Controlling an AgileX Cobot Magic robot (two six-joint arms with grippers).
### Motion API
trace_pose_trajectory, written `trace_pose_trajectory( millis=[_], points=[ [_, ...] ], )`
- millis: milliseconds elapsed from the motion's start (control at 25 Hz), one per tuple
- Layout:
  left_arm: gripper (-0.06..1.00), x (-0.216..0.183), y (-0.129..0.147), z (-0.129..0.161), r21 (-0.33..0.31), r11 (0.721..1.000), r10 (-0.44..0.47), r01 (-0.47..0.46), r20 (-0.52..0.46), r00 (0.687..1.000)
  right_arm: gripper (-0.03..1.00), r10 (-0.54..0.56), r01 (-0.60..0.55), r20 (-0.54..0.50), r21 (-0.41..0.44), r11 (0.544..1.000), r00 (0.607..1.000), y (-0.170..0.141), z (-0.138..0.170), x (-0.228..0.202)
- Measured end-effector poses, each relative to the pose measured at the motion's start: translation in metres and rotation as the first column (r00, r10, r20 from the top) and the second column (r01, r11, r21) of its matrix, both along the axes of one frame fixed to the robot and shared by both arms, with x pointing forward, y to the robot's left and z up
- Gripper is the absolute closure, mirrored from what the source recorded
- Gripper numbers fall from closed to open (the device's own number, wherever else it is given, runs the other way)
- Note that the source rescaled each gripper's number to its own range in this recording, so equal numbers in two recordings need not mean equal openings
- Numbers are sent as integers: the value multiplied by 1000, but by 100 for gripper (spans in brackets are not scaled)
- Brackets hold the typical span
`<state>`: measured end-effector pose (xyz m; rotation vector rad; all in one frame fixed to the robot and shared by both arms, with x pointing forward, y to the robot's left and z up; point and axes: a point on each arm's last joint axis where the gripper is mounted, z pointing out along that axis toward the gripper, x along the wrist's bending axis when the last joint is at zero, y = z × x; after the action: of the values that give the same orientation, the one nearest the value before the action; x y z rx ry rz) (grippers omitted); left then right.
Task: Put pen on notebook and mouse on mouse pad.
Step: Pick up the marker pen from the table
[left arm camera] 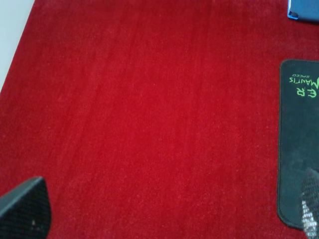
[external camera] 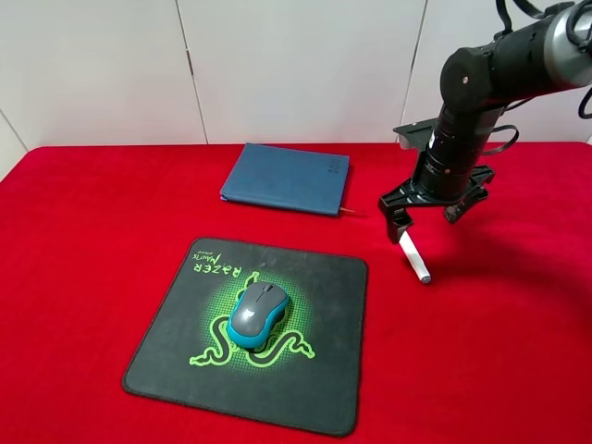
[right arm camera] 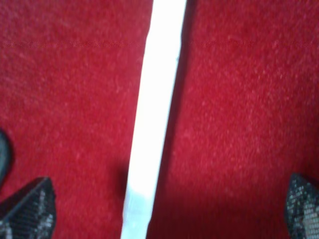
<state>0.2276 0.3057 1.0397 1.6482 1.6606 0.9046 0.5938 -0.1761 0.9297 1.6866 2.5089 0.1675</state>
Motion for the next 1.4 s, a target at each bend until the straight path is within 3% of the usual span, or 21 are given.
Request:
trace_pose_trajectory(
  millis=[640,960,1240,1400],
  points=[
    [-5,0,0,0,0,1000,0,0,0,1000,-3,-3,3,-17,-3,1000,1000,3,-34,8],
    [-5,0,0,0,0,1000,0,0,0,1000,-3,-3,3,-20,-4,1000,1000,3,-35,8],
    [-5,0,0,0,0,1000,0,0,0,1000,19,-3,3,-17,-3,1000,1000,3,-35,8],
    [-5,0,0,0,0,1000,0,0,0,1000,42,-2,2,-9,0,1000,1000,3,-35,9]
  ],
)
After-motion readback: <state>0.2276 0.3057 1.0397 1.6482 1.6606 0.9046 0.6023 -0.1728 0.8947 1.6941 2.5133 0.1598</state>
